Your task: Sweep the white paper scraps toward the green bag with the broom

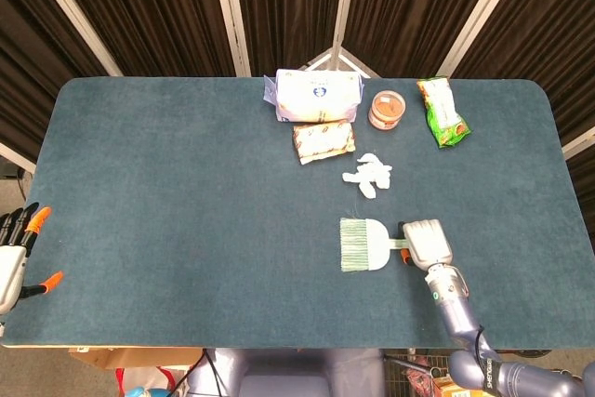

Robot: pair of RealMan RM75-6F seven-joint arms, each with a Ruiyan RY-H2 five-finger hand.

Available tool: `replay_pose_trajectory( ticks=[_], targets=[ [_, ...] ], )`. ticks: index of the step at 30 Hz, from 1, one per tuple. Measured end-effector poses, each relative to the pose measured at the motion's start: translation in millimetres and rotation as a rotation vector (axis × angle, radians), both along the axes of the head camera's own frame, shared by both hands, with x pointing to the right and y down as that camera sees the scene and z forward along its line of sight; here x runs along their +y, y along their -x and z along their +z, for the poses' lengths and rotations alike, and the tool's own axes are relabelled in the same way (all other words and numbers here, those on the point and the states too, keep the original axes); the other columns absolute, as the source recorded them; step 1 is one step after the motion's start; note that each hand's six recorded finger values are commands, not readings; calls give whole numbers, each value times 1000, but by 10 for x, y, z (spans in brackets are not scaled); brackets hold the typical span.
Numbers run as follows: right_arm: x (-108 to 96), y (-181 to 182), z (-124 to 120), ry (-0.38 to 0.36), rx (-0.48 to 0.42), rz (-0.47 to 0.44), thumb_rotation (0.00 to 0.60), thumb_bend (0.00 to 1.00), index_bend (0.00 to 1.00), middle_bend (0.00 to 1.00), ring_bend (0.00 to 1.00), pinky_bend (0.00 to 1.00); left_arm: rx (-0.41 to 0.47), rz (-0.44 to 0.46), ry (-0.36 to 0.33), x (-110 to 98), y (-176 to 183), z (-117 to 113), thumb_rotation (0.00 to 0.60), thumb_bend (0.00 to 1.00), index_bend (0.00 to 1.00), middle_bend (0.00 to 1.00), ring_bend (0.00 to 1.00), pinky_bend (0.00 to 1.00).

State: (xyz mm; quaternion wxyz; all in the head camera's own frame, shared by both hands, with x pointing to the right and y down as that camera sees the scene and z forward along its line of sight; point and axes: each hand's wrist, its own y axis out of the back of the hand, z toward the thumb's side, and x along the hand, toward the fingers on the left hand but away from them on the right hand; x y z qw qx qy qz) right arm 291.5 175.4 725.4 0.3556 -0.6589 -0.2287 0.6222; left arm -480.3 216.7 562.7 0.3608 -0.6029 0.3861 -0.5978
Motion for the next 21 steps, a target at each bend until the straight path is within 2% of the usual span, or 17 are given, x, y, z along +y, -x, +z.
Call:
replay_pose_trajectory(
  ticks=[6,14,21],
  targets=[
    [-125,27,-139,-40,-15,-11,600,585,796,1000,1000,972,0,-1,2,-1,2,2,600,0,0,0,0,0],
    [-409,77,-390,-98,-14,-30,600,610,825,1000,1000,972,1,-1,5,1,2,4,600,0,0,0,0,0],
    [-620,157,-471,-118,-2,-48,600,647,851,1000,1000,972,8,-6,10,-5,4,7,600,0,0,0,0,0]
  ],
)
